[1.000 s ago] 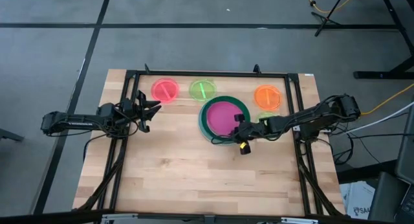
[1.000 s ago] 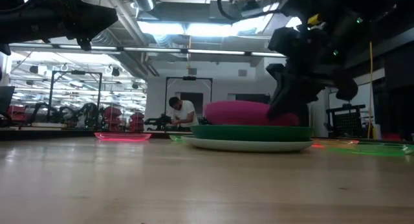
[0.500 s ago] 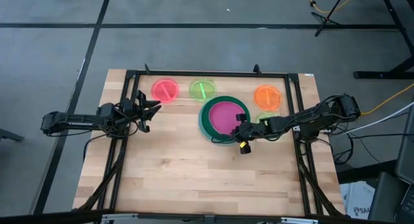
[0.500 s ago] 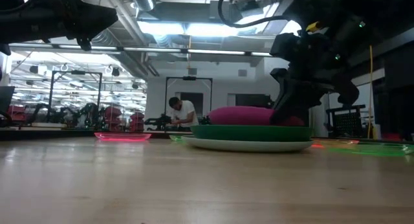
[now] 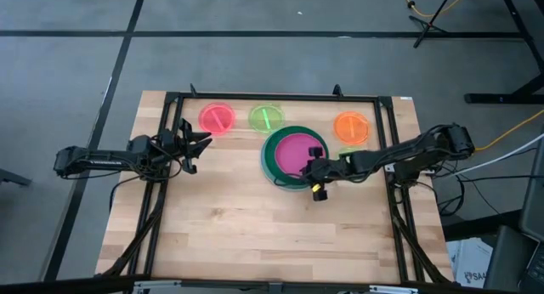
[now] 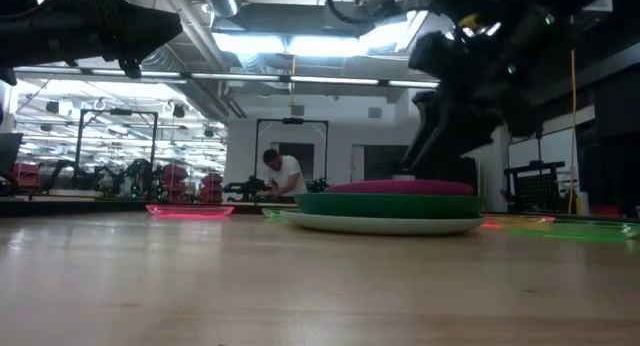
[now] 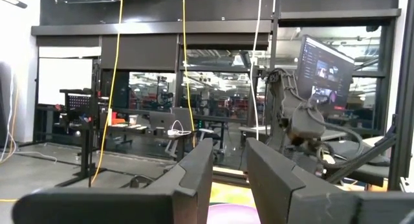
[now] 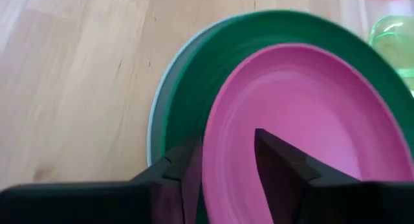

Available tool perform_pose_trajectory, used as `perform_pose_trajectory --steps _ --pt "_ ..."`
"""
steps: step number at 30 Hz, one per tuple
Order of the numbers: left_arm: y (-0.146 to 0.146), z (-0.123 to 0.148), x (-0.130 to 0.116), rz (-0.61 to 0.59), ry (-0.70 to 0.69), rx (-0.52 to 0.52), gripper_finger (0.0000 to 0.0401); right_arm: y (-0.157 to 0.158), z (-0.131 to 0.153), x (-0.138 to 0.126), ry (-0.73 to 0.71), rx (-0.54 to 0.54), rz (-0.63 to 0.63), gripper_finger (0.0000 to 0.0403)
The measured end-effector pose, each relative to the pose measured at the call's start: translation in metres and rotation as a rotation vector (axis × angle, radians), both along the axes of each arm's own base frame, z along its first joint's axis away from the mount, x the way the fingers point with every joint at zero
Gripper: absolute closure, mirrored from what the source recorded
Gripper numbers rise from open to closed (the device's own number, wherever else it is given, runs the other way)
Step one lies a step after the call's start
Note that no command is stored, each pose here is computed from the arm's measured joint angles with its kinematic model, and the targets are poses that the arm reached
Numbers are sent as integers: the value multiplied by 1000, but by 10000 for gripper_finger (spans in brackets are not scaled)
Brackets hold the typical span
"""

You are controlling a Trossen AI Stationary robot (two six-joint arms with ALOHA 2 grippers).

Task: Stack plastic plates
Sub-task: Stack the pink plate on the light orange plate

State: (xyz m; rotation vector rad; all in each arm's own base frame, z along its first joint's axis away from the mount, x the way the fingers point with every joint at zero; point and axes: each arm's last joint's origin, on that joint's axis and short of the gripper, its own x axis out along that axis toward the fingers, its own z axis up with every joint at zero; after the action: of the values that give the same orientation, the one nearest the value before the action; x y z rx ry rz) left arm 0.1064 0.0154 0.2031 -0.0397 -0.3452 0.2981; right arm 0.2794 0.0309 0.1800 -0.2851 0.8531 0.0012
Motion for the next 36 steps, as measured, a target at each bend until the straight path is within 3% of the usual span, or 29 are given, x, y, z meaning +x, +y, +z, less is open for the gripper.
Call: perform_pose_trajectory --steps 8,12,21,27,31,36 --pt "0 -1 0 -1 6 -1 315 0 45 3 174 78 -142 267" --pt "0 -1 0 -4 4 -7 315 0 51 0 197 92 -171 267" --pt "0 -1 0 -10 -2 -25 315 -12 12 -2 61 72 -223 267" --pt "0 0 0 -5 -3 -25 315 -40 -13 -6 30 68 -339 267" --pt "0 0 0 -4 -2 -25 315 -56 -19 -1 16 157 -406 267" --pt "0 -1 0 2 3 -16 315 -60 -34 5 52 257 -369 267"
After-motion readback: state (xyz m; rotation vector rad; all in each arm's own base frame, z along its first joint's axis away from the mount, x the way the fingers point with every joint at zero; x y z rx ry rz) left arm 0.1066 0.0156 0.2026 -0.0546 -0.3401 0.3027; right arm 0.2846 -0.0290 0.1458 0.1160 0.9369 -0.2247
